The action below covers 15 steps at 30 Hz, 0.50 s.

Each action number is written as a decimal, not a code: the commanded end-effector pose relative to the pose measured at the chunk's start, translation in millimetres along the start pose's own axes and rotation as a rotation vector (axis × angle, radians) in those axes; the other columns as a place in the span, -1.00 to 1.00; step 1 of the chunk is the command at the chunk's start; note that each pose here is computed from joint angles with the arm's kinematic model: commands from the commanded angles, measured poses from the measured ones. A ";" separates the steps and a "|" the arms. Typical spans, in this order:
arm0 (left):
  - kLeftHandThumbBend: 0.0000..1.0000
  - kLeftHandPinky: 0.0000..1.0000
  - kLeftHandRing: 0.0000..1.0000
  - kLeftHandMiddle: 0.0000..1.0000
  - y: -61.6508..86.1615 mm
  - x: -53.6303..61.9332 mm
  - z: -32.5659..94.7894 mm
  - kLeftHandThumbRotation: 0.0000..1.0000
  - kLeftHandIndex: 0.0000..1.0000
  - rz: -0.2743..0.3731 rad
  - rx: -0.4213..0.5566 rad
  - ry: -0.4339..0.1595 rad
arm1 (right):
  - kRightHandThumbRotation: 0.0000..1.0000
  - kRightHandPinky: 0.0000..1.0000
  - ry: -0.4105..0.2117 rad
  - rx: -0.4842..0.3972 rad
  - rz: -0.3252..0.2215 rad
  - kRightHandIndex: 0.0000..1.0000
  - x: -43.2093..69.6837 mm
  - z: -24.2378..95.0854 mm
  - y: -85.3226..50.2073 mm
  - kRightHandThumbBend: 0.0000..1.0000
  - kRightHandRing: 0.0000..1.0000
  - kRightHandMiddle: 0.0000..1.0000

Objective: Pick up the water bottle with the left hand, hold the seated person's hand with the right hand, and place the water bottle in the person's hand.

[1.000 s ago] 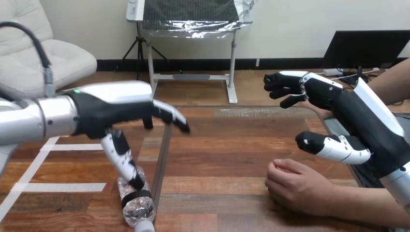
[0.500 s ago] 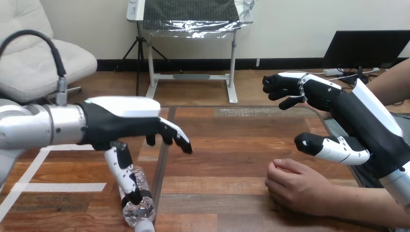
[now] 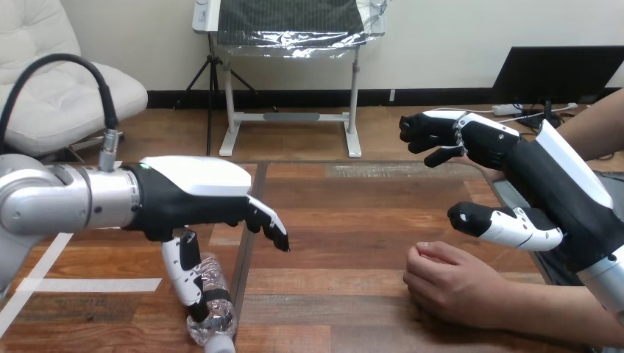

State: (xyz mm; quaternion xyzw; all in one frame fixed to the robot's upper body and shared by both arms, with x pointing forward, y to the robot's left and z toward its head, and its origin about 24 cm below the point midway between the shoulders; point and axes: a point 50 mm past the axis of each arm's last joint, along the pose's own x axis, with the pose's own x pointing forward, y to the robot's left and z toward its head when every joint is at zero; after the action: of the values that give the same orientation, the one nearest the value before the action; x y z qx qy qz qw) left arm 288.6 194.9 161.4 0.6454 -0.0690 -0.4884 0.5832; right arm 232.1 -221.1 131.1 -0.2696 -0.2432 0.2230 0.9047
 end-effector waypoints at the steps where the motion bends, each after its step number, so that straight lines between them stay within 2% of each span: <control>1: 1.00 0.56 0.67 0.70 10.9 -1.7 5.4 -0.93 0.62 0.025 0.080 0.005 | 0.65 0.38 -0.055 -0.025 -0.033 0.59 6.4 6.8 -11.8 0.85 0.54 0.58; 15: 1.00 0.58 0.67 0.73 0.3 3.6 10.0 -0.91 0.67 -0.026 0.190 0.047 | 0.64 0.42 -0.051 -0.022 -0.036 0.60 5.5 4.8 -14.5 0.83 0.55 0.58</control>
State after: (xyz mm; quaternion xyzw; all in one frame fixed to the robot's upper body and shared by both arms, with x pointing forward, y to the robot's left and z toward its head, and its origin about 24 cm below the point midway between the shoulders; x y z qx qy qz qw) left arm 284.9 189.3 154.2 0.6875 -0.0710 -0.4865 0.5345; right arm 232.5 -223.3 128.7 -0.2671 -0.2373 0.2252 0.9065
